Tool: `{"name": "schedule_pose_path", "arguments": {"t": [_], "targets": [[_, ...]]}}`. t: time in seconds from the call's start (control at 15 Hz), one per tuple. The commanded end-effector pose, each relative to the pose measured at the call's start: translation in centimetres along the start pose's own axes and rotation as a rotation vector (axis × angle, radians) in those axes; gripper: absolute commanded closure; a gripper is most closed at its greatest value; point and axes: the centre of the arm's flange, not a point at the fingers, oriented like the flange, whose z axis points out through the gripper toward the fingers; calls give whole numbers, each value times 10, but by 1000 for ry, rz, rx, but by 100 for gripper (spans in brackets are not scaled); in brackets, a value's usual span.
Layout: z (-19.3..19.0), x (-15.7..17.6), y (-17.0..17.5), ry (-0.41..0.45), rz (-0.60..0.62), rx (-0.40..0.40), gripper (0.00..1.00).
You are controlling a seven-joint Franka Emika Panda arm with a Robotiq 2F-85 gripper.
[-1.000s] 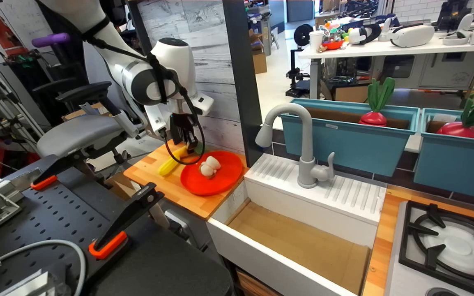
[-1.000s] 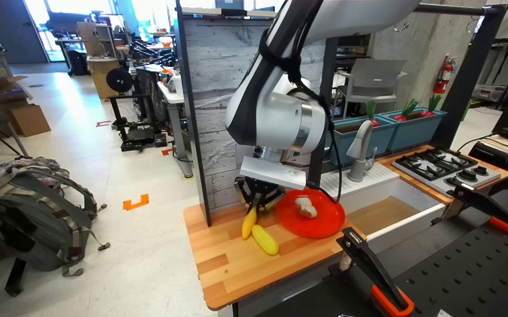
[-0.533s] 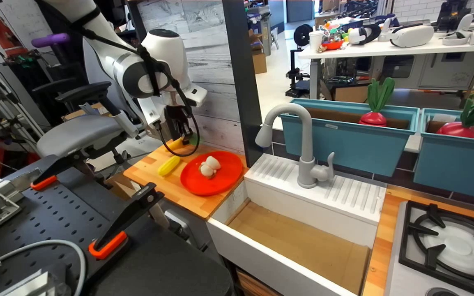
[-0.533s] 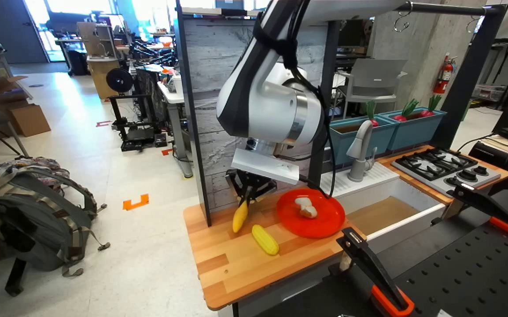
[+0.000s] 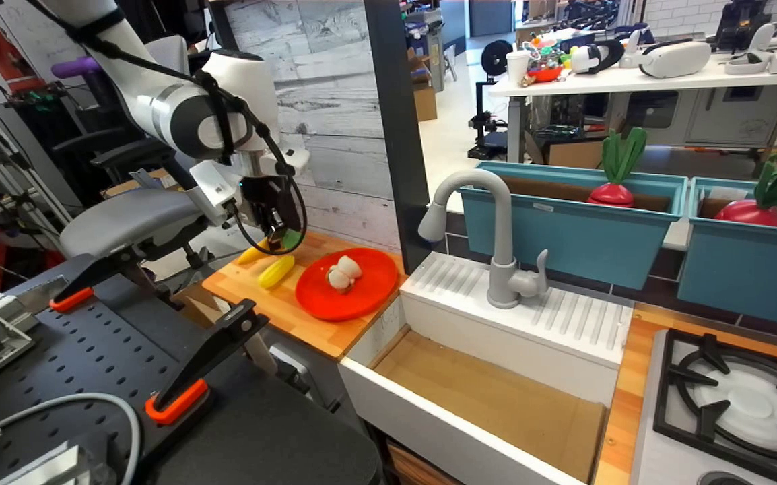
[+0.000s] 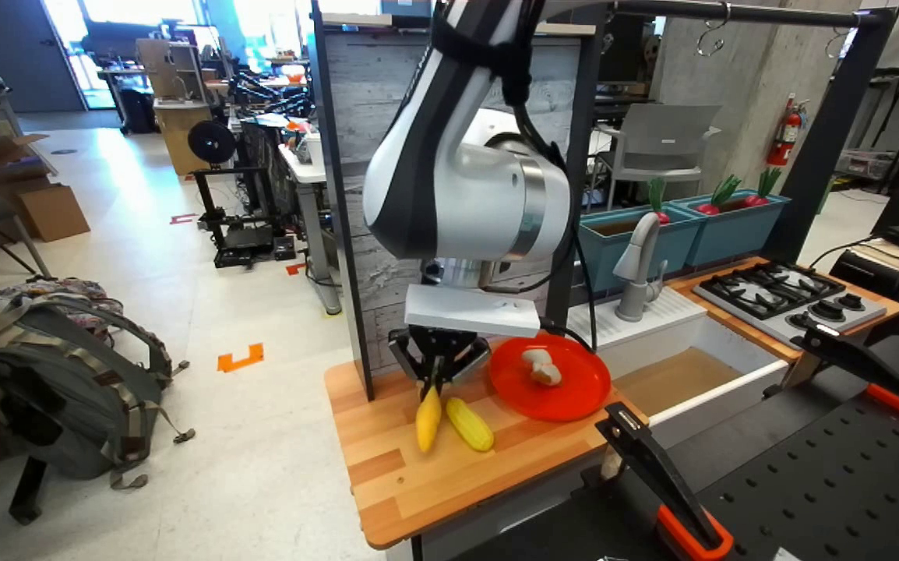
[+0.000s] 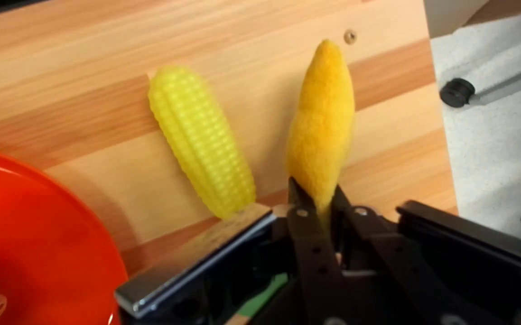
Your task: Move the carrot forward
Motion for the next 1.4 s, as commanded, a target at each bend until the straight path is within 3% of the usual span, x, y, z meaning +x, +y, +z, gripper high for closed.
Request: {"name": "schedule_pose_path", "arguments": {"t": [0.0,0.73,0.8,0.93,1.33], "targets": [[1,-23,-9,-40,-105,-91,97],[20,-35,-23,-96,-232,-213,97],[21,-34,-23,-97,-231,-217,64],[20,-32,-21,-97,-231,-222,58],[15,-30,-21,-89,-224,-223,14]]}}
